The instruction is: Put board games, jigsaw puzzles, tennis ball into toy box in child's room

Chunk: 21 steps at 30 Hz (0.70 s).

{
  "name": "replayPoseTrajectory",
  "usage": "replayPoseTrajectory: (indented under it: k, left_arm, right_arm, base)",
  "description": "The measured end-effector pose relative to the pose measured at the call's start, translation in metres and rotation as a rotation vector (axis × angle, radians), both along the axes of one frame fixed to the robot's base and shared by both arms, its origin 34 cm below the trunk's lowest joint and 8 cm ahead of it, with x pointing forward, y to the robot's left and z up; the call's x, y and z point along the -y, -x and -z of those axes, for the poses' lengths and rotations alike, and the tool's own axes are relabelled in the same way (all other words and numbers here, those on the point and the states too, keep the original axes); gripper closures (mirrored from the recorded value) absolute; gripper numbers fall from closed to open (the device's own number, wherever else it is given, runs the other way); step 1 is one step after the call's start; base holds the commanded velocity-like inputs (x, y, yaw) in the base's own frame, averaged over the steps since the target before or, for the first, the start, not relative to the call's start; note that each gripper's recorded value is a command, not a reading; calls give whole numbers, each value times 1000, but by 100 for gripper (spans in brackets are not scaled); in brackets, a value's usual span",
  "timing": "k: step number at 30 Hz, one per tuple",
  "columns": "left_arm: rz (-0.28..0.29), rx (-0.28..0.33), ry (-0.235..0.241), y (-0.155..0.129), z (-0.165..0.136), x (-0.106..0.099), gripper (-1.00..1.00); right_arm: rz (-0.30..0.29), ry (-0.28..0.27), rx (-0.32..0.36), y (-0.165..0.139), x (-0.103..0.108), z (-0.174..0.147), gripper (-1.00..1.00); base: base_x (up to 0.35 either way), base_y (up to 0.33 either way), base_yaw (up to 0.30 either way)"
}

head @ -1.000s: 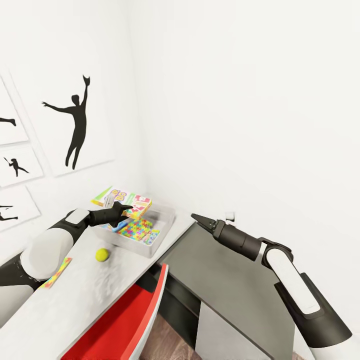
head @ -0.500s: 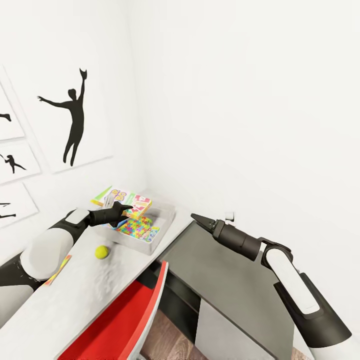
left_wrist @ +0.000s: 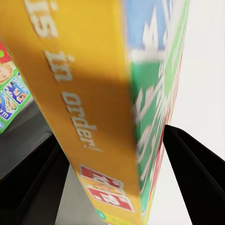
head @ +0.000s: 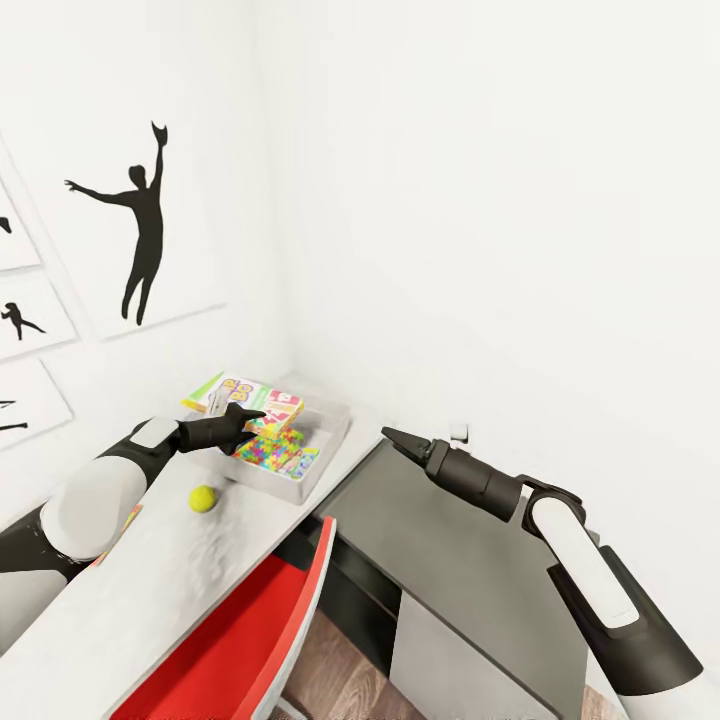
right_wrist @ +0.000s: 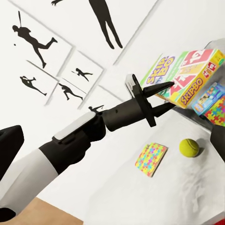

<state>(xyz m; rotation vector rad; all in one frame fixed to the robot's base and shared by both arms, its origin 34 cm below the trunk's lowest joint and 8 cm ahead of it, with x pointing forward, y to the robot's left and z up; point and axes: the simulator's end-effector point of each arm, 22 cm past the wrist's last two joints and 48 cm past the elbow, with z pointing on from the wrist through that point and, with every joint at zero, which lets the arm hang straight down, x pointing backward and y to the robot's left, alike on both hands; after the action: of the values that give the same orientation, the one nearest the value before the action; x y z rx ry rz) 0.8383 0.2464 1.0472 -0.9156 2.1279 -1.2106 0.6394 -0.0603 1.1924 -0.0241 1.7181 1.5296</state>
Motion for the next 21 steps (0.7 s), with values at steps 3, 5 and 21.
replayPoseTrajectory:
  k: [3, 5, 21]
  left_arm:
    - [0, -5, 0, 0, 4, 0, 100]
    - [0, -8, 0, 0, 6, 0, 100]
    - [-2, -28, 3, -4, 17, -6, 100]
  right_arm:
    - [-1, -3, -4, -1, -1, 2, -100]
    - [-1, -4, -8, -1, -2, 3, -100]
    - [0, -4, -36, -6, -2, 18, -100]
  base:
    - [0, 0, 0]
    - [0, 0, 0]
    - [0, 0, 0]
